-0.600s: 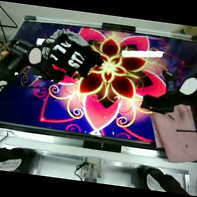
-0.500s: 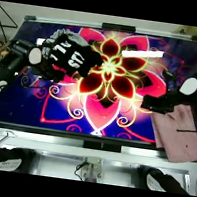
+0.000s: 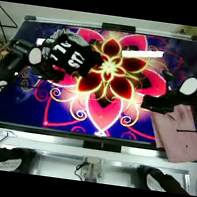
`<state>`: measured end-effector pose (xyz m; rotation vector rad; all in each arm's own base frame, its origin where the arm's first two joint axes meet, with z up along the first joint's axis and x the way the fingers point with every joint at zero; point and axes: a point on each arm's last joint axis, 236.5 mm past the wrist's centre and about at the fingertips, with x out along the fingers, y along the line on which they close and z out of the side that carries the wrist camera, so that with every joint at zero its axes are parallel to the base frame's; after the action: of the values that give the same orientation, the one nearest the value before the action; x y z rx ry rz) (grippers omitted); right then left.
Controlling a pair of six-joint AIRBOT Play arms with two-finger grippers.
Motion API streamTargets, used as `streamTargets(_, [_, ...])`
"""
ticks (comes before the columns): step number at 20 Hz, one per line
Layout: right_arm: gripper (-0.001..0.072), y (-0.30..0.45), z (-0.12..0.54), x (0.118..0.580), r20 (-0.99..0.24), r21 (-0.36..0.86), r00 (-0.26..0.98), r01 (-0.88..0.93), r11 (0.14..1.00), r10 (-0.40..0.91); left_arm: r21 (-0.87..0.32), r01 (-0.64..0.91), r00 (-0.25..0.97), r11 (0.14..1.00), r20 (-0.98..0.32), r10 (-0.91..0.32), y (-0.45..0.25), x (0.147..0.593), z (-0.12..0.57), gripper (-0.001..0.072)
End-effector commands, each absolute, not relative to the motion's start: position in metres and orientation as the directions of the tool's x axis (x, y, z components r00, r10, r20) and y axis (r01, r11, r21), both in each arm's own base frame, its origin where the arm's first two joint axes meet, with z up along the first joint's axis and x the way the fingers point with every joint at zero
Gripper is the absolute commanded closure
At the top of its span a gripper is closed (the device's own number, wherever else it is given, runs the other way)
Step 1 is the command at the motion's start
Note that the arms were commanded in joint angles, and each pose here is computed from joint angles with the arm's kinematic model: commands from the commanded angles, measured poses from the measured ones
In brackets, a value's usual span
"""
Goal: Fold the shirts.
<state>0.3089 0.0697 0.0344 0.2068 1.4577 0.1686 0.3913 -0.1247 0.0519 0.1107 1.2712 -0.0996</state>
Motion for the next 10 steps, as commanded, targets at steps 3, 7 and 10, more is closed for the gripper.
streamTargets(3, [0.0162,0.070,0.035,0.309,-0.965,0.242,0.108,0.012,0.970,0.240,0.028,0.137,0.292,0.990,-0.956,-0.014,-0.125,0.391,0.052,0.0320])
streamTargets(7, [0.0162,0.081,0.038,0.316,-0.949,0.290,0.135,0.014,0.957,0.285,0.008,0.140,0.368,0.990,-0.929,-0.045,-0.133,0.409,0.058,0.0321])
streamTargets(10, [0.0162,0.086,0.042,0.330,-0.931,0.315,0.196,0.013,0.949,0.307,-0.019,0.165,0.508,0.986,-0.856,-0.101,-0.145,0.444,0.073,0.0265])
